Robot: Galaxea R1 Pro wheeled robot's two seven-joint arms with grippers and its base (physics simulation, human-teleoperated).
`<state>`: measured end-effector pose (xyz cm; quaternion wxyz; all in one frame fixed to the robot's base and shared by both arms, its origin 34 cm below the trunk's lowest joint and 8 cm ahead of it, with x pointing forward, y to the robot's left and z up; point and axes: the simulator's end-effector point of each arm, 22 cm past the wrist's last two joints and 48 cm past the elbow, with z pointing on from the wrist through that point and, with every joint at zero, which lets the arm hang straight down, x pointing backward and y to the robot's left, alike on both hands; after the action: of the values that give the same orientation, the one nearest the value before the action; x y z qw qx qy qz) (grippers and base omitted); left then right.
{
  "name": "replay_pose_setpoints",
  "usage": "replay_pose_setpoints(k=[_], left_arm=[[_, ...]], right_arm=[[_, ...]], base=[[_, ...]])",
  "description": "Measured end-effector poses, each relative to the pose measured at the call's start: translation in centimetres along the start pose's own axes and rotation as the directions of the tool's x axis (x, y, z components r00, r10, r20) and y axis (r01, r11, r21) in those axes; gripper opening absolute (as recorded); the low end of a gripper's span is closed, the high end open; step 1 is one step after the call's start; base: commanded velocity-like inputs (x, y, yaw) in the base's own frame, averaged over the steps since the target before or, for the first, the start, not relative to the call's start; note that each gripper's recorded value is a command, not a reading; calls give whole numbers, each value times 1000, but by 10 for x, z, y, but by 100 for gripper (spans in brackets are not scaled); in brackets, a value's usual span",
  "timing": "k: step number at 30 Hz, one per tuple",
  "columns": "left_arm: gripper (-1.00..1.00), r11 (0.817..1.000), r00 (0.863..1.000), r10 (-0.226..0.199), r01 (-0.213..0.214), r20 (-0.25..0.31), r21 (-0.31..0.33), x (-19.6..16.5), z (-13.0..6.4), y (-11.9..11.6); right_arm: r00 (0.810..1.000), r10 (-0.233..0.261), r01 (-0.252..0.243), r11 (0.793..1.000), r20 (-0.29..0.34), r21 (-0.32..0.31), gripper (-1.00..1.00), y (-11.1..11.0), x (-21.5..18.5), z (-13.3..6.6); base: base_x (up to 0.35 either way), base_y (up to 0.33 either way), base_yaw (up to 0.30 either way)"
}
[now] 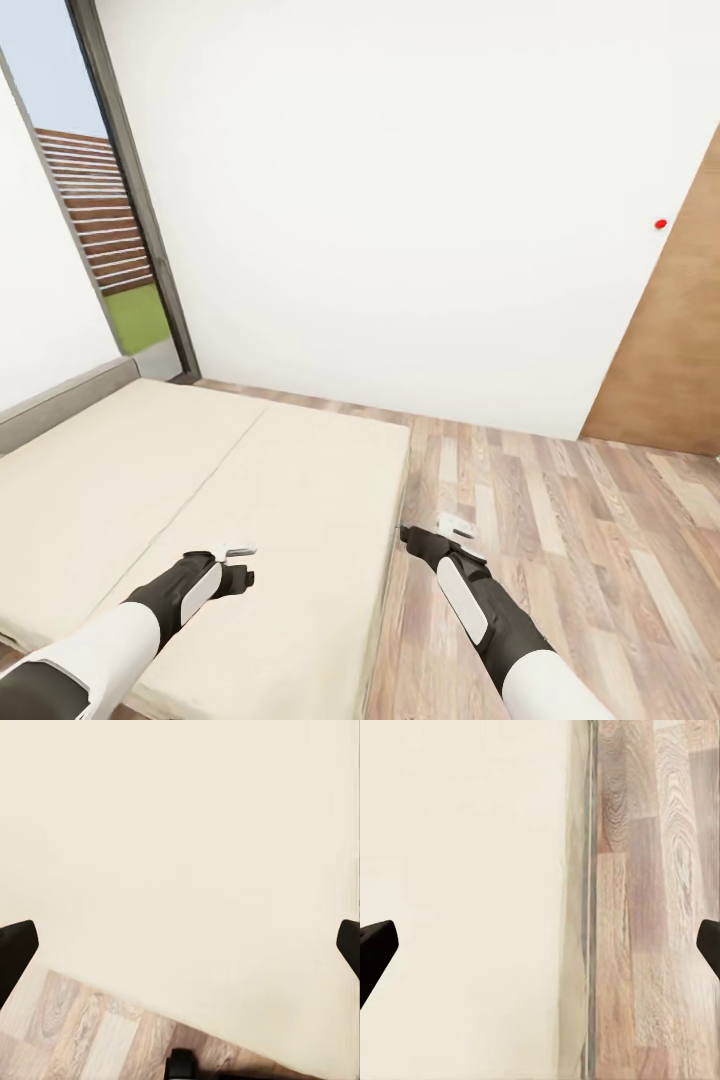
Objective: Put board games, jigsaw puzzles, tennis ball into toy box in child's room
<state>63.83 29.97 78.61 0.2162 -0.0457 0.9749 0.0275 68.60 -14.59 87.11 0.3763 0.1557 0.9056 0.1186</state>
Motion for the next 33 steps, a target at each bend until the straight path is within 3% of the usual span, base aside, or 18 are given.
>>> replay_pose_setpoints(k=[33], left_arm=[[100,1000,1000,0,0,0,0,0,0,0]], right_arm=[[1000,0,0,1000,0,0,100,0,0,0]], base=[[0,27,-102]])
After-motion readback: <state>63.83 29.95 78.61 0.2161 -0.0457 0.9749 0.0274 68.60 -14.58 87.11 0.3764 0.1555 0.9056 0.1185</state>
